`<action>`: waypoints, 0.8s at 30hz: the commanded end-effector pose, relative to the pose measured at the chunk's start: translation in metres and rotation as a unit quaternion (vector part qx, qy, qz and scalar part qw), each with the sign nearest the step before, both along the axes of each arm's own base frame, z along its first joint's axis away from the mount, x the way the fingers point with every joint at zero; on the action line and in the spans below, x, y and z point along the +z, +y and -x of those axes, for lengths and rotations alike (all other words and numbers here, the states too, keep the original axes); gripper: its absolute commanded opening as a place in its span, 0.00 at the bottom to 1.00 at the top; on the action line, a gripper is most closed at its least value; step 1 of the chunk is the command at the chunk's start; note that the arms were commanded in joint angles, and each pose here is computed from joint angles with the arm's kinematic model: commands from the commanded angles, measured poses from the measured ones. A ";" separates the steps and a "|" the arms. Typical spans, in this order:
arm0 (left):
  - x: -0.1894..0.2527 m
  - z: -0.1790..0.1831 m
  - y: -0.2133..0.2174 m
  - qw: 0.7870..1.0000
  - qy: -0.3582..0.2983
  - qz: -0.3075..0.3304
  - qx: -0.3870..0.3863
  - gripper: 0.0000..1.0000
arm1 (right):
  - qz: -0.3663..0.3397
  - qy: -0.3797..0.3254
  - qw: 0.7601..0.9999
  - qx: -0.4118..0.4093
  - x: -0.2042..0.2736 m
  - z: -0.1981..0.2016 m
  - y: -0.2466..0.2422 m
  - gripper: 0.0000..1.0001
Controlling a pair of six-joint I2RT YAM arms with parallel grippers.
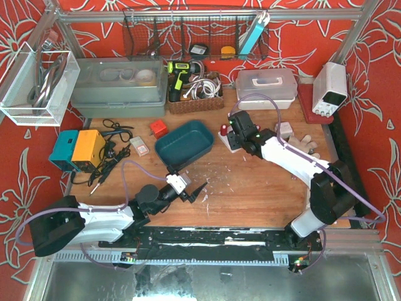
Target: Install the large spring
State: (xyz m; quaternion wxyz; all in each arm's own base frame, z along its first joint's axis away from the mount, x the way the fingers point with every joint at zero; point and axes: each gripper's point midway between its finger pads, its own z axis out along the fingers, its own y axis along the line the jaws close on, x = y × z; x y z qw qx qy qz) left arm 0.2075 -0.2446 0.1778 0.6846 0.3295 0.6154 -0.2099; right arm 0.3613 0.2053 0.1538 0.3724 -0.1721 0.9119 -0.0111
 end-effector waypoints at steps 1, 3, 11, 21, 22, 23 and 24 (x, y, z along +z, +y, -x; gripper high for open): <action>0.016 -0.001 -0.001 1.000 -0.010 0.023 0.003 1.00 | -0.023 -0.013 1.000 0.003 0.010 -0.017 0.008 0.00; 0.016 -0.001 -0.002 1.000 -0.010 0.024 0.001 1.00 | -0.022 -0.010 1.000 0.000 0.005 -0.021 0.007 0.00; 0.016 0.000 -0.004 1.000 -0.008 0.025 -0.005 1.00 | -0.021 0.006 1.000 -0.007 -0.014 -0.034 0.006 0.00; 0.017 0.000 -0.004 1.000 -0.009 0.024 -0.004 1.00 | -0.027 0.040 0.999 -0.008 -0.039 -0.034 0.009 0.00; 0.017 0.000 -0.004 1.000 -0.009 0.024 -0.004 1.00 | -0.027 0.043 0.999 -0.007 -0.039 -0.033 0.009 0.00; 0.017 0.000 -0.004 1.000 -0.009 0.023 -0.004 1.00 | -0.029 0.041 0.999 -0.008 -0.037 -0.033 0.009 0.00; 0.017 0.000 -0.004 1.000 -0.010 0.024 -0.005 1.00 | -0.030 0.039 0.999 -0.007 -0.034 -0.033 0.009 0.00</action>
